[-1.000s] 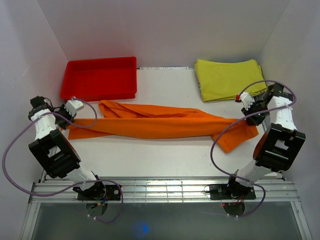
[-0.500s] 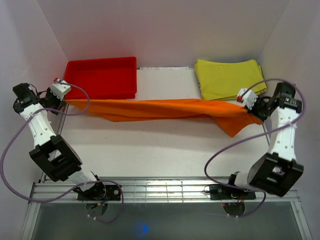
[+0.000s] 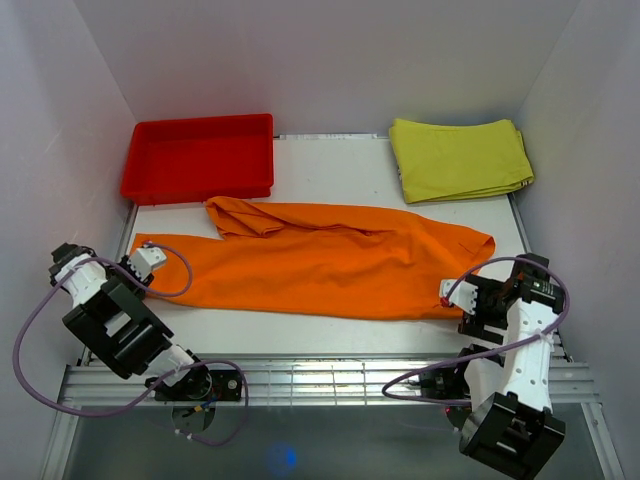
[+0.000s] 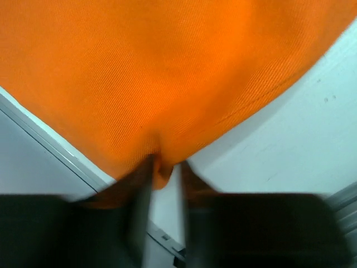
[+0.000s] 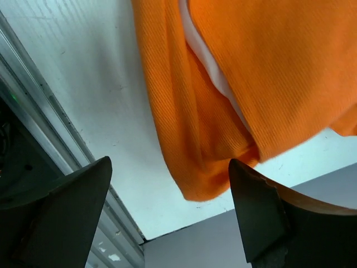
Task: Fold and stack the trousers
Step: Flatten the trousers out
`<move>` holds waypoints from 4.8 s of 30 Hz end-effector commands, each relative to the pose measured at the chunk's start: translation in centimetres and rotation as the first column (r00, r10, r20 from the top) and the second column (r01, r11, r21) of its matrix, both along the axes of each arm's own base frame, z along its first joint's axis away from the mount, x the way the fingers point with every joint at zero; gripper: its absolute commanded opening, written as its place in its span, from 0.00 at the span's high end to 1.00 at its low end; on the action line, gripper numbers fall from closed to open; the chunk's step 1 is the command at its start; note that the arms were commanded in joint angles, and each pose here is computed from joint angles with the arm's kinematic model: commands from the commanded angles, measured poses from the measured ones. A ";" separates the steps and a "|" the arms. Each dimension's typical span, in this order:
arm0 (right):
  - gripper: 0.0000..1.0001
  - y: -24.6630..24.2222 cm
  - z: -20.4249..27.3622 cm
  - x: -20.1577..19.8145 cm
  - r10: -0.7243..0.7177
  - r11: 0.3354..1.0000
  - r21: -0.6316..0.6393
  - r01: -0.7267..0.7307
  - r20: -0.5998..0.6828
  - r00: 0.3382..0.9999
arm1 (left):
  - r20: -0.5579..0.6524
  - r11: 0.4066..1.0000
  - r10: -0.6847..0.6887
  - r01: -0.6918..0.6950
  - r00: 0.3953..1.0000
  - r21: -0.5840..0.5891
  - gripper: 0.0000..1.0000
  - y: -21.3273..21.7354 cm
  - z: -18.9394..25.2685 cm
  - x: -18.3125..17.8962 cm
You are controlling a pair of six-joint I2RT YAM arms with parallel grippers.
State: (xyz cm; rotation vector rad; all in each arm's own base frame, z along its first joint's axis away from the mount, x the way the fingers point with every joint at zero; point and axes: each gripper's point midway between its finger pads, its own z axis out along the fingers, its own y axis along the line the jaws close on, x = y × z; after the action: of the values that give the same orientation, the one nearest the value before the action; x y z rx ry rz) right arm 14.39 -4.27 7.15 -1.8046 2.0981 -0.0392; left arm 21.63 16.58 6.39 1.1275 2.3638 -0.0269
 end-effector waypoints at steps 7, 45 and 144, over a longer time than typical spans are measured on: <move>0.10 0.1 12.0 9.3 -0.328 0.898 0.310 0.312 -0.001 0.945 | 0.266 0.984 -0.174 0.179 0.948 0.007 0.31 -2.8 8.6 4.5; 0.30 -9.2 0.2 20.5 -0.860 0.210 0.297 0.932 -0.397 0.320 | -0.035 0.965 -0.225 0.218 0.974 -0.148 0.34 -17.8 -1.4 4.9; 0.58 3.5 0.2 13.5 -0.433 0.857 0.171 0.486 -0.272 0.859 | 0.233 0.846 0.378 -0.231 0.896 -0.480 1.00 -23.4 14.9 25.2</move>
State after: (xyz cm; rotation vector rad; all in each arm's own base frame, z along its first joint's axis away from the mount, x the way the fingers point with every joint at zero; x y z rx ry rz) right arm 26.65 -0.67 4.21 -1.2242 2.6080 0.2784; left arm 44.66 -5.04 9.36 0.1268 2.4412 -0.3219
